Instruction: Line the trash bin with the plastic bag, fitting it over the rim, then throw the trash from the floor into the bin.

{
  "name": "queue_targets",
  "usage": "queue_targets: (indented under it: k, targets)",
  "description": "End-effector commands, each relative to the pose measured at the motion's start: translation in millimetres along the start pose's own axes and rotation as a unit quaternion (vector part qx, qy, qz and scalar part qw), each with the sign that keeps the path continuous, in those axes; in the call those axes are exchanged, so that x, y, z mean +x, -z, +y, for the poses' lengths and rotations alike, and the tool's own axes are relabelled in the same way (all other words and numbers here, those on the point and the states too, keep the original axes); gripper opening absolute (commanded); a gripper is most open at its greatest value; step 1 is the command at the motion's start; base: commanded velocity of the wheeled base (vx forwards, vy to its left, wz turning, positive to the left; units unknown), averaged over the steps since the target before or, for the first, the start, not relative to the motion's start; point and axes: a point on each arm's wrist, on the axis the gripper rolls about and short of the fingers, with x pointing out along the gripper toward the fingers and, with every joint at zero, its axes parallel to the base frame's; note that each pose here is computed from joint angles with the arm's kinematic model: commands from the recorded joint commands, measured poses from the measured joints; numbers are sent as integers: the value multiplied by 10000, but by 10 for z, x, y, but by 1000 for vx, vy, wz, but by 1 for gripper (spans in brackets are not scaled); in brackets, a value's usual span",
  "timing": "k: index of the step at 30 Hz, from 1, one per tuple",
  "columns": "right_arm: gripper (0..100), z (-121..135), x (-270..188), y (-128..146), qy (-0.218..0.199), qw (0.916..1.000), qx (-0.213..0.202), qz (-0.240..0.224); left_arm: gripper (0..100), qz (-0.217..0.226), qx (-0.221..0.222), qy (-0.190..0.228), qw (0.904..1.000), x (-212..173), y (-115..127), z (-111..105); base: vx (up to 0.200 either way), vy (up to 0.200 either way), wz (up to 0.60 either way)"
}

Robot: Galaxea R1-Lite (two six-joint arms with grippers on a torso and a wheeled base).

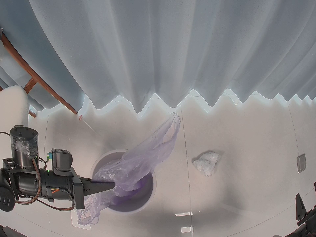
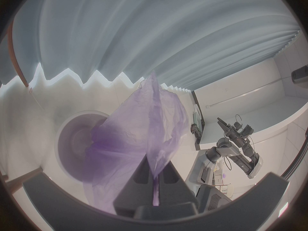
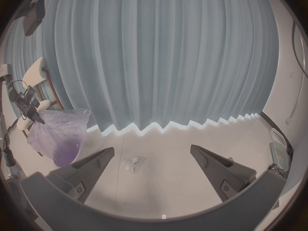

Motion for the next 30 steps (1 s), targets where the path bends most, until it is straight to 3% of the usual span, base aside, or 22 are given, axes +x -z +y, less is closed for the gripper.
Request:
queue_targets:
  k: [1,8,23,30]
  targets:
    - [100,0,0,52,1,10000,0,3,0,126,-98,-89,9998,57,23,76,0,0,0]
    - [100,0,0,52,1,10000,0,3,0,376,200,-206,9989,110,123,183,0,0,0]
    - [100,0,0,52,1,10000,0,3,0,348,162,-286,9989,216,175,320,0,0,0]
    - [100,0,0,52,1,10000,0,3,0,280,198,-557,9979,290,220,392,0,0,0]
